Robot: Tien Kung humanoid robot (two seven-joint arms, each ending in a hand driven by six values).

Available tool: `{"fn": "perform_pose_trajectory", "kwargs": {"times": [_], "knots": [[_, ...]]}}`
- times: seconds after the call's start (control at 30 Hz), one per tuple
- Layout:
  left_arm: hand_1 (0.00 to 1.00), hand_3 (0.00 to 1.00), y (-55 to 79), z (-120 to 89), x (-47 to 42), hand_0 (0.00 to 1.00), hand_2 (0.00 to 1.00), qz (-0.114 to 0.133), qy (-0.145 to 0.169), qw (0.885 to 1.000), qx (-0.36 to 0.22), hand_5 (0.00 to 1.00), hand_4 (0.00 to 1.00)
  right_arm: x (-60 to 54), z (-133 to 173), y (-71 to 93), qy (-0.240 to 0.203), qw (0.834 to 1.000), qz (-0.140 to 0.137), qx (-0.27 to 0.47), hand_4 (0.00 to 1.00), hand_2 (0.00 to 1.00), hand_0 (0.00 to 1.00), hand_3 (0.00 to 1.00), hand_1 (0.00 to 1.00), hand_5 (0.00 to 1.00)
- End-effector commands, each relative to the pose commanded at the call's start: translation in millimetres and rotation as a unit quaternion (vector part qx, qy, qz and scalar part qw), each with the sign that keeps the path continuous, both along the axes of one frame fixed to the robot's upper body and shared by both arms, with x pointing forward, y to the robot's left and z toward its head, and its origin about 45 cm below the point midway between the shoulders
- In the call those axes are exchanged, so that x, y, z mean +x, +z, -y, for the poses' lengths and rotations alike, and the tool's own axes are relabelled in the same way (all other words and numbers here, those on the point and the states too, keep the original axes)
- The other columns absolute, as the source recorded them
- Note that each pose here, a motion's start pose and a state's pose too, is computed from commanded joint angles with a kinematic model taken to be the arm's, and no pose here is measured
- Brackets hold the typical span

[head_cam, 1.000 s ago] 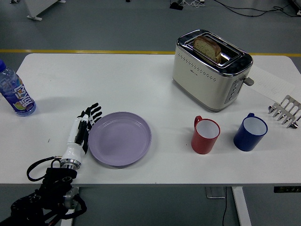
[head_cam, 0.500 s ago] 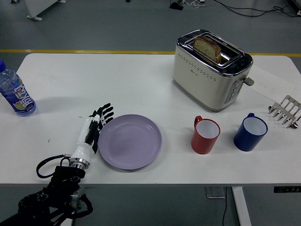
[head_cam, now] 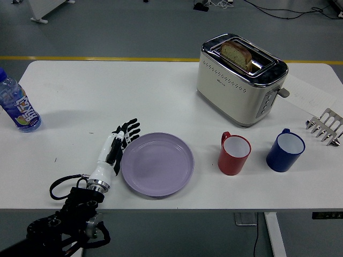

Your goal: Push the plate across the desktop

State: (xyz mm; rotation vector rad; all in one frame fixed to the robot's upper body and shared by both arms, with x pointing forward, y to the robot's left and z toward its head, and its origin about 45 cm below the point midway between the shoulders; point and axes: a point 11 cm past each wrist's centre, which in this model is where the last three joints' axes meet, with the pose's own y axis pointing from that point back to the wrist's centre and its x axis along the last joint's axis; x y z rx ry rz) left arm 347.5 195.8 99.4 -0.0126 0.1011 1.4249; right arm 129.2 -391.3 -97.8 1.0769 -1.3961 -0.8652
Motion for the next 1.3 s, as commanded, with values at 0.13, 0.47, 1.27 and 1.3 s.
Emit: {"fn": "perform_pose_trajectory", "kwargs": {"times": [0.13,0.47,1.27,1.3], "knots": [[0.824,0.825,0.7,1.9,0.2,0.776,0.857,0.001,-0.004,1.000,0.001,0.998,0.501,0.2,-0.1,0.0,0.000,1.000,0.000,0.000,0.141,0.619,0.578,0.625,0.551,0.646],[0.823,0.824,1.8,3.9,0.1,0.775,0.857,0.003,-0.010,1.000,0.001,0.998,0.500,0.2,-0.1,0.0,0.001,1.000,0.000,0.000,0.142,0.619,0.578,0.625,0.551,0.646],[0.821,0.824,1.7,0.9,-0.8,0.773,0.855,0.004,-0.004,1.000,0.003,0.998,0.495,-2.4,-0.2,-0.7,0.000,1.000,-0.002,0.001,0.144,0.617,0.577,0.625,0.551,0.648],[0.821,0.824,1.8,-2.1,-0.3,0.773,0.855,0.005,0.003,1.000,0.002,0.998,0.495,-2.7,-0.2,-0.8,0.000,1.000,-0.002,0.001,0.144,0.617,0.577,0.625,0.551,0.648]]}}
